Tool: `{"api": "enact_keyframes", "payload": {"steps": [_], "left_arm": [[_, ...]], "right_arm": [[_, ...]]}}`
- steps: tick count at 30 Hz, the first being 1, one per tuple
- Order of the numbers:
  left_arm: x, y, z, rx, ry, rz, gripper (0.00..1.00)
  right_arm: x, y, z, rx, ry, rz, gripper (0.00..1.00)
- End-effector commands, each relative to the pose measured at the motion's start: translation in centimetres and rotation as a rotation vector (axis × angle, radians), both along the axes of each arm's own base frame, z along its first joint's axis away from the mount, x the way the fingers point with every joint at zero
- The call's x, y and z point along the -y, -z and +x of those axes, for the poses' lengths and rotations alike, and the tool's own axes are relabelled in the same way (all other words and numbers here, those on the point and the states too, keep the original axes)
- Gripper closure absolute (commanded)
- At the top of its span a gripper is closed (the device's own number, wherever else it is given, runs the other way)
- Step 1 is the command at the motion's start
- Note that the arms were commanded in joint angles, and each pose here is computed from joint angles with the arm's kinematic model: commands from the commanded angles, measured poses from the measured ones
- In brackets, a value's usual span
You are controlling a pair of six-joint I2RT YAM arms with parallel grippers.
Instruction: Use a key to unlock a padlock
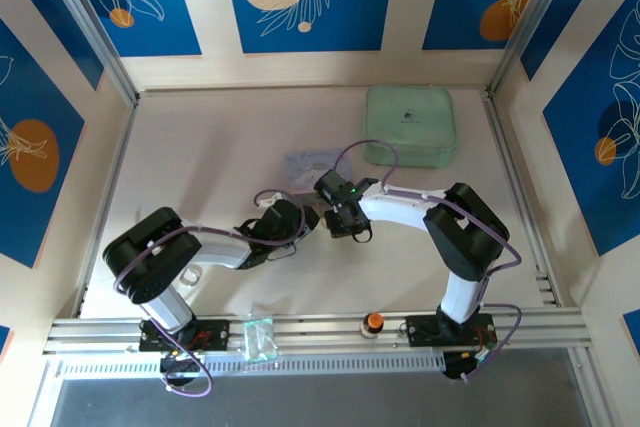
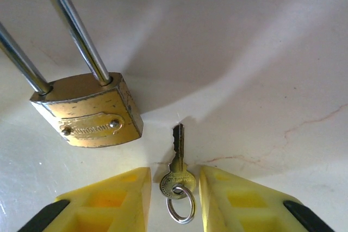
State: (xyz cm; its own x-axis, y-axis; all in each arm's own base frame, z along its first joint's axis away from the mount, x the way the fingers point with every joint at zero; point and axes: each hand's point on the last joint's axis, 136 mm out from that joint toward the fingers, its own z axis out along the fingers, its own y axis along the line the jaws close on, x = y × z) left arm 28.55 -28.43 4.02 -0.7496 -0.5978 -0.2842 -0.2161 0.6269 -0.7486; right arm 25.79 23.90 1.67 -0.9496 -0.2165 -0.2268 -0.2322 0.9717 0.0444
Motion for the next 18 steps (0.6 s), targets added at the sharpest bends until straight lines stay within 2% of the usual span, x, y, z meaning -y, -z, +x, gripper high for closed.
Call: {"api": "enact_keyframes", "payload": {"steps": [1, 9, 18], "left_arm": [[-0.4, 1.6, -0.4, -0.039, -0.010, 0.000, 0.51], [-0.5, 1.2, -0.3, -0.031, -0.014, -0.004, 0.51], [-1.4, 0.3, -0.3, -0.001, -0.024, 0.038, 0.50]], "right_arm": [[0.8, 0.7, -1.5, -0.047, -0.027, -0.060, 0.72], [1.4, 1.1, -2.6, -0.060, -0.042, -0.110, 0.77], [1.2, 1.4, -2.5, -0.061, -0.012, -0.001, 0.92]]}}
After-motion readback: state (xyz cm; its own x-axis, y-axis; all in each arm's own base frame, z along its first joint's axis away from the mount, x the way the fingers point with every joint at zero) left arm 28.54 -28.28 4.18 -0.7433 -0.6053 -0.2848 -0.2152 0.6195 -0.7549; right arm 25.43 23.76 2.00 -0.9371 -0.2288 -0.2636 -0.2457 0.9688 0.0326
